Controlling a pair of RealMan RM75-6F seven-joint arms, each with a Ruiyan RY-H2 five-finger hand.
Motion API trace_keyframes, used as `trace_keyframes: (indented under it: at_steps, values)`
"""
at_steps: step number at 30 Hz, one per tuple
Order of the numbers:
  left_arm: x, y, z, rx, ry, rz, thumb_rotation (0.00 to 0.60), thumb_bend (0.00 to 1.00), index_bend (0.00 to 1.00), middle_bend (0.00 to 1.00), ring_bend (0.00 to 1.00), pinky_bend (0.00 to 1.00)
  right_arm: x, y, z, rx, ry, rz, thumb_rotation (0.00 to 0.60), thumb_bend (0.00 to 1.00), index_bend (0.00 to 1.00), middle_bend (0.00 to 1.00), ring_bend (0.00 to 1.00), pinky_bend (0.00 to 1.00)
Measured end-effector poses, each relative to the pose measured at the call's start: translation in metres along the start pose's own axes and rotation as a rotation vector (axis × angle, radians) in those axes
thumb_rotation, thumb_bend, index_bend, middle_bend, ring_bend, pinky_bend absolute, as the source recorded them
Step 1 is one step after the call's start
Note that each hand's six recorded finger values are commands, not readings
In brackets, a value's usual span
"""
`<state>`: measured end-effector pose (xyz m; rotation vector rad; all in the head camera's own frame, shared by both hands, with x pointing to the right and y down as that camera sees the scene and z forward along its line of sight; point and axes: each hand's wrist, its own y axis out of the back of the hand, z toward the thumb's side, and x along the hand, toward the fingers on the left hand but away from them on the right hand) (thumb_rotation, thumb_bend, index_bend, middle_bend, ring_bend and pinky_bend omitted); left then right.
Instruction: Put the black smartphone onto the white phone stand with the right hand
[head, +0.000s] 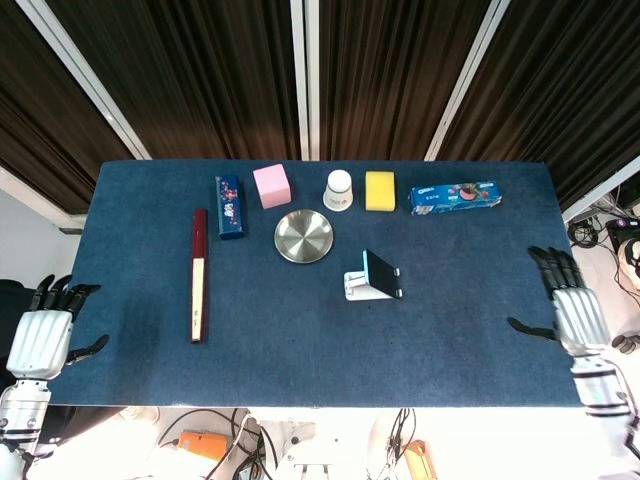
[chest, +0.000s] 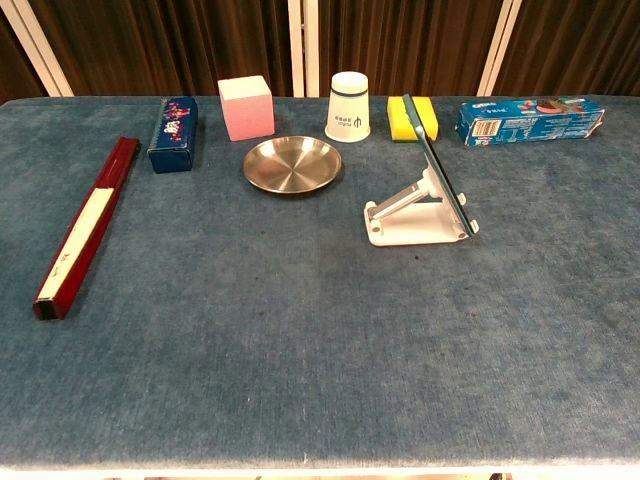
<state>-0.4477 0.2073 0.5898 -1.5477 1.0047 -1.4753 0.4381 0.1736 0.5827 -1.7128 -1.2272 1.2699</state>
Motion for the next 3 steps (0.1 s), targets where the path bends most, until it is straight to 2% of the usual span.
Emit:
trace_keyframes:
  at_steps: [1, 3]
  values:
    - [0.0, 0.0, 0.0, 0.0, -0.001, 0.0, 0.6, 0.1, 0.22, 0.24, 0.1, 0.0, 0.016, 0.006, -0.01, 0.011, -0.052, 0.005, 0.6, 0.18, 0.03, 0.12, 0.0, 0.06]
    - [0.0, -0.001, 0.0, -0.001, -0.002, 0.002, 0.6, 0.1, 0.22, 0.24, 0.1, 0.0, 0.036, 0.01, -0.02, 0.013, -0.107, 0.015, 0.6, 0.18, 0.03, 0.12, 0.0, 0.06]
